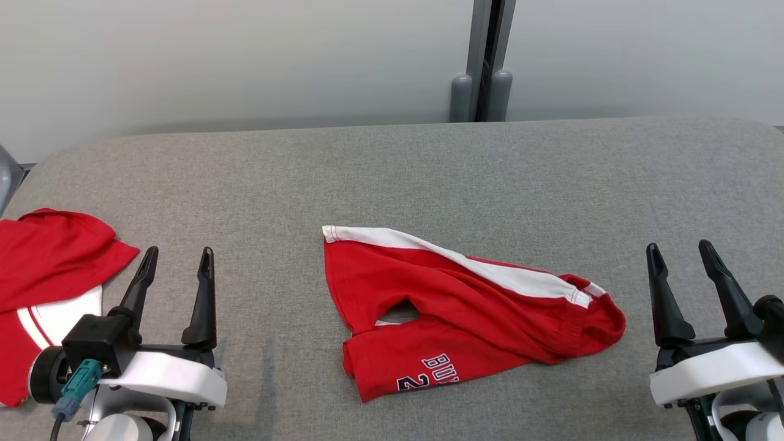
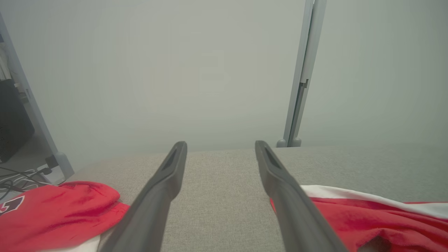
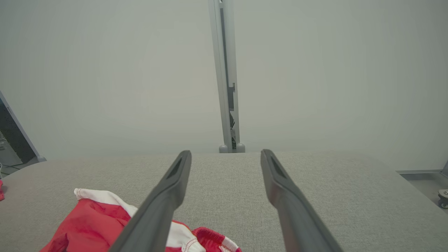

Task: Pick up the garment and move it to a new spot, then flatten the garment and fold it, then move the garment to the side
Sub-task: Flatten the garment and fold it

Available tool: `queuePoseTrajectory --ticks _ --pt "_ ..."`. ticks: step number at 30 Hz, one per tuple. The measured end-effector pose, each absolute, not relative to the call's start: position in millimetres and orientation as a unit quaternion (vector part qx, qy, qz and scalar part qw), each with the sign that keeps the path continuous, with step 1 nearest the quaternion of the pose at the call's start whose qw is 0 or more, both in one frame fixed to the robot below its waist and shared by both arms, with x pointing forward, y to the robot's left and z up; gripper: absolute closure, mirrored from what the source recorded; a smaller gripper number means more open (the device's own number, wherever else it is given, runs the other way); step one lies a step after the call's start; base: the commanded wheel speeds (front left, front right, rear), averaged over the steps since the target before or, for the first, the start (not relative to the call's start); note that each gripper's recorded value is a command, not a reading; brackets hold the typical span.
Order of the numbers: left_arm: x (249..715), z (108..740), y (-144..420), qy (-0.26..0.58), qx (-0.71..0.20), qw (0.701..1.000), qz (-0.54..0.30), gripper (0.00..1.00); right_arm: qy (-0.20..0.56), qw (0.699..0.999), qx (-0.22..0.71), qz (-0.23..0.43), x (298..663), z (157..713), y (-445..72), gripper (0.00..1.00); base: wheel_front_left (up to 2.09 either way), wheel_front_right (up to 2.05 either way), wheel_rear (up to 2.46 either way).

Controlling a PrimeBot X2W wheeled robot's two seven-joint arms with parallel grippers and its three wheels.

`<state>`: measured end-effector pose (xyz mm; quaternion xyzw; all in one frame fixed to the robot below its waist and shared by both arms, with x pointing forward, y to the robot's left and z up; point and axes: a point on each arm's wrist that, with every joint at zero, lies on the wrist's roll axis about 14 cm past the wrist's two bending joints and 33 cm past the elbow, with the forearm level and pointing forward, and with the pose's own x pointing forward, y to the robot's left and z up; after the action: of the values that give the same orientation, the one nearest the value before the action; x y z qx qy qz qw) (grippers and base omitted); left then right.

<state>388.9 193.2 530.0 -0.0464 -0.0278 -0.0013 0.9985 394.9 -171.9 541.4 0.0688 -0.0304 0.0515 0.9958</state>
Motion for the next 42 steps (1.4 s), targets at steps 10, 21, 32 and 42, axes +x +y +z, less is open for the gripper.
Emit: queuePoseTrajectory --ticks 10,21,32,42 --pt "394.4 521.5 181.2 0.000 -0.061 0.998 -0.025 0.00 -0.027 0.996 0.071 0.050 398.6 538.5 -172.0 0.00 0.00 0.00 0.00" --pt "436.4 481.2 109.8 0.128 -0.071 0.974 -0.170 0.00 -0.016 0.996 0.072 0.048 412.9 525.0 -172.1 0.00 0.00 0.00 0.00" --pt "467.2 405.8 79.6 0.261 -0.080 0.934 -0.232 0.00 0.007 0.997 0.074 0.016 416.2 499.4 -192.0 0.00 0.00 0.00 0.00" --pt "484.6 385.8 76.2 0.278 -0.078 0.928 -0.235 0.00 0.027 0.997 0.076 0.000 411.6 483.3 -200.9 0.00 0.00 0.00 0.00"
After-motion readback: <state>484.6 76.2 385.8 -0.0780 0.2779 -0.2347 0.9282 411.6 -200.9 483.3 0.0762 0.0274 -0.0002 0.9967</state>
